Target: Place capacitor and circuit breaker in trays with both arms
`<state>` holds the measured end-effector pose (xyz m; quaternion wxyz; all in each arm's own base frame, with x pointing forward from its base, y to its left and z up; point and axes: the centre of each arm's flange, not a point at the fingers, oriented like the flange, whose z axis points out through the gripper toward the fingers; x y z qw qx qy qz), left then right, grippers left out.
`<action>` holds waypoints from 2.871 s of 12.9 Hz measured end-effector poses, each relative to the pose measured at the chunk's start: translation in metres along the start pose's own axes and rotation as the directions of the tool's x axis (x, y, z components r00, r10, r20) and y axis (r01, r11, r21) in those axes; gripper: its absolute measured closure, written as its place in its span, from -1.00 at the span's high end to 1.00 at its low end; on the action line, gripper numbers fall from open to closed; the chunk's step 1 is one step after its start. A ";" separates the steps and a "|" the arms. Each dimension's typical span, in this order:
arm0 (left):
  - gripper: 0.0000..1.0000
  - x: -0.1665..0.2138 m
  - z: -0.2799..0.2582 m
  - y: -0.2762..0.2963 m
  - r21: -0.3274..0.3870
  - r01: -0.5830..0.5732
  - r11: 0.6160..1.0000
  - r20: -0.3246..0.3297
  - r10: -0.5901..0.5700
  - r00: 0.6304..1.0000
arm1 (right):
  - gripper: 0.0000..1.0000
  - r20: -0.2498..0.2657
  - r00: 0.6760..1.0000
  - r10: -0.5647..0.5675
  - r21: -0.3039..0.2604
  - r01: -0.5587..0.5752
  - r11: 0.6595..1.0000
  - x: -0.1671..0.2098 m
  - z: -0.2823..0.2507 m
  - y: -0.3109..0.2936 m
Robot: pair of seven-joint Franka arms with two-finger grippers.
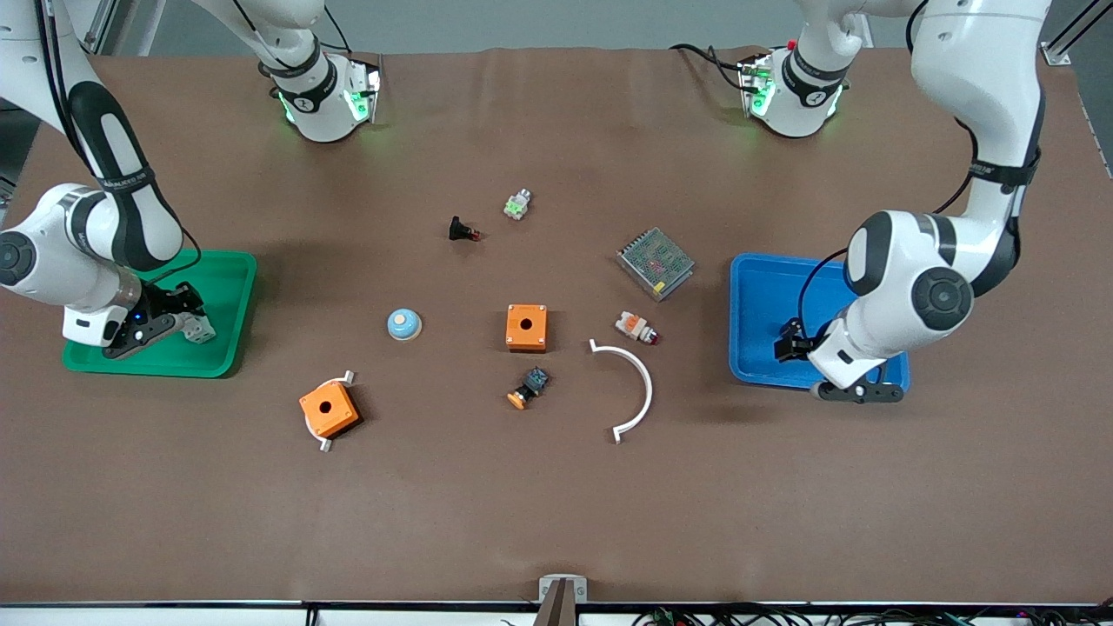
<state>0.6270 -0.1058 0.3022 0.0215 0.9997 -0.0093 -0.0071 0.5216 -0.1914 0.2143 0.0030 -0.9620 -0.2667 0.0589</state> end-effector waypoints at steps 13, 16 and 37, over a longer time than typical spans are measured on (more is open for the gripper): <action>1.00 0.024 -0.256 -0.056 0.075 0.100 0.992 -0.143 -0.088 0.986 | 1.00 0.087 0.949 0.304 0.071 -0.310 0.948 0.081 -0.241 -0.120; 1.00 0.003 -0.295 -0.067 0.068 0.099 0.993 -0.126 -0.089 0.988 | 1.00 -0.002 0.916 0.400 0.036 -0.400 0.916 0.078 -0.301 -0.161; 1.00 -0.044 -0.336 -0.079 0.011 0.029 1.000 -0.166 -0.026 0.986 | 1.00 -0.164 0.845 0.508 0.042 -0.509 0.860 0.017 -0.404 -0.172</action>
